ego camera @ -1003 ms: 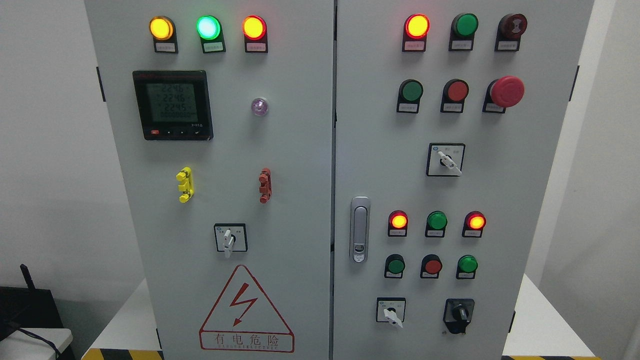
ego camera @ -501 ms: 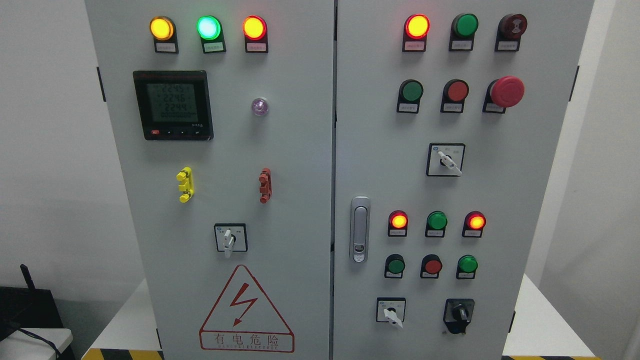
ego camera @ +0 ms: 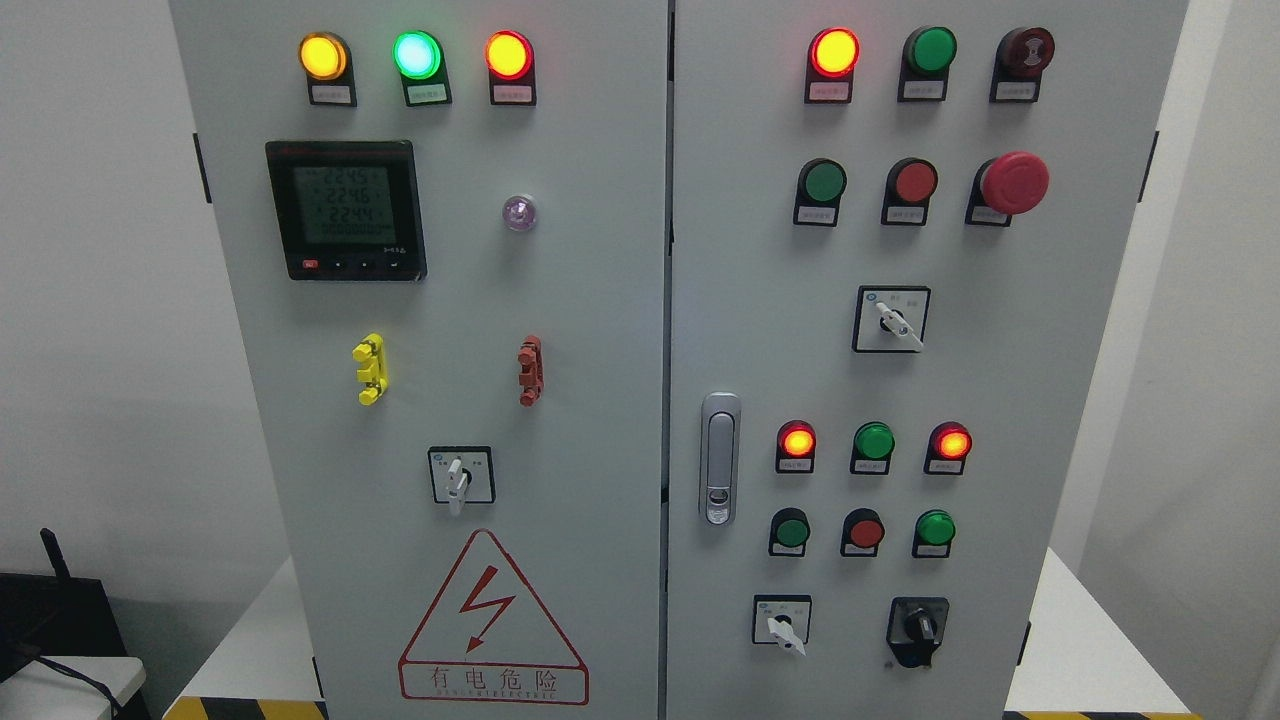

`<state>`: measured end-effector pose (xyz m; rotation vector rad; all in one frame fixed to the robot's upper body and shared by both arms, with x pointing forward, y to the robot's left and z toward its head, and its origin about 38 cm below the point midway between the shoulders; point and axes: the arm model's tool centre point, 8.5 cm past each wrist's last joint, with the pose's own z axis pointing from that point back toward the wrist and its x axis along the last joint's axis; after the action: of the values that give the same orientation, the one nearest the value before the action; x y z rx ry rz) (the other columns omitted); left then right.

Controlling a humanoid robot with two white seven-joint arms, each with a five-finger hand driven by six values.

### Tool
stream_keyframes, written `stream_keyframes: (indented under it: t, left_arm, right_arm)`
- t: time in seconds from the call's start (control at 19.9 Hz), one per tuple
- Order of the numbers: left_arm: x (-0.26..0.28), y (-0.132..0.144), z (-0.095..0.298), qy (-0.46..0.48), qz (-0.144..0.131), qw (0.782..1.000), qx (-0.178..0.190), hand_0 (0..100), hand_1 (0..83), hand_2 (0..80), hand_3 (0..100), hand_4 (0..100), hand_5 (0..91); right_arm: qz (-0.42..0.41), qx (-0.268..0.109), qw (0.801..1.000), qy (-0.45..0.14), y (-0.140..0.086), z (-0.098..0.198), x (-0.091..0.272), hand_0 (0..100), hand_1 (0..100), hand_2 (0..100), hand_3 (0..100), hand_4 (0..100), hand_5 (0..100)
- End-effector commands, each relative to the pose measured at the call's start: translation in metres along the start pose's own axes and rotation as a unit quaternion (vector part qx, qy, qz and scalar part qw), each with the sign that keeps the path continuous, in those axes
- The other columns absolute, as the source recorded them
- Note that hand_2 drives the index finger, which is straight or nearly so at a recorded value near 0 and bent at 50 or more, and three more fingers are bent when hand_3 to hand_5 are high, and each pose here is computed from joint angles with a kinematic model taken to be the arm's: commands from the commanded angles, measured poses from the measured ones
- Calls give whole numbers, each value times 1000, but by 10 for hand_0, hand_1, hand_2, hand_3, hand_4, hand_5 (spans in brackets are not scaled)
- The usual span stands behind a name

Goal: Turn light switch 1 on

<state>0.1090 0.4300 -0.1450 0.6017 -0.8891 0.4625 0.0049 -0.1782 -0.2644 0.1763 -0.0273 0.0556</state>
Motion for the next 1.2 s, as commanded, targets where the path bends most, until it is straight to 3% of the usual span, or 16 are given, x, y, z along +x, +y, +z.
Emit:
stream_keyframes:
  t: [0.0,0.25,0.4,0.5,0.65,0.75,0.9,1.0,1.15]
  left_arm:
    - [175,37,0,-250,41,966,51,487,63,0,170,165,0]
    - [255,28,14,-357,65,931,43,494,47,0,181,189,0]
    - [292,10,21,-412,74,908,19,523,14,18,234,266,0]
    - [314,4,33,-452,66,889,1,519,0,107,271,310,1]
    - [333,-17,53,-490,70,868,-34,488,5,142,291,350,25]
    - [345,-34,62,-507,76,857,-57,422,38,218,336,429,121]
    - [367,-60,78,-535,84,836,-85,310,84,261,372,463,166]
    - [381,-72,91,-557,83,821,-93,278,102,280,388,473,191]
    - [396,-93,106,-575,91,805,-114,247,134,338,427,508,297]
  right_arm:
    - [-9,0,1000,-2,0,0,1,120,389,0,0,0,0]
    - [-8,1,1000,-2,0,0,1,120,389,0,0,0,0]
    - [-8,0,1000,-1,0,0,0,120,389,0,0,0,0]
    - [-8,0,1000,-1,0,0,0,120,389,0,0,0,0]
    - [-8,0,1000,-2,0,0,1,120,389,0,0,0,0]
    - [-9,1,1000,-1,0,0,0,120,389,0,0,0,0]
    - [-9,1,1000,-1,0,0,0,120,389,0,0,0,0]
    - [-9,0,1000,-1,0,0,0,120,389,0,0,0,0]
    - [-9,1,1000,-1,0,0,0,120,389,0,0,0,0]
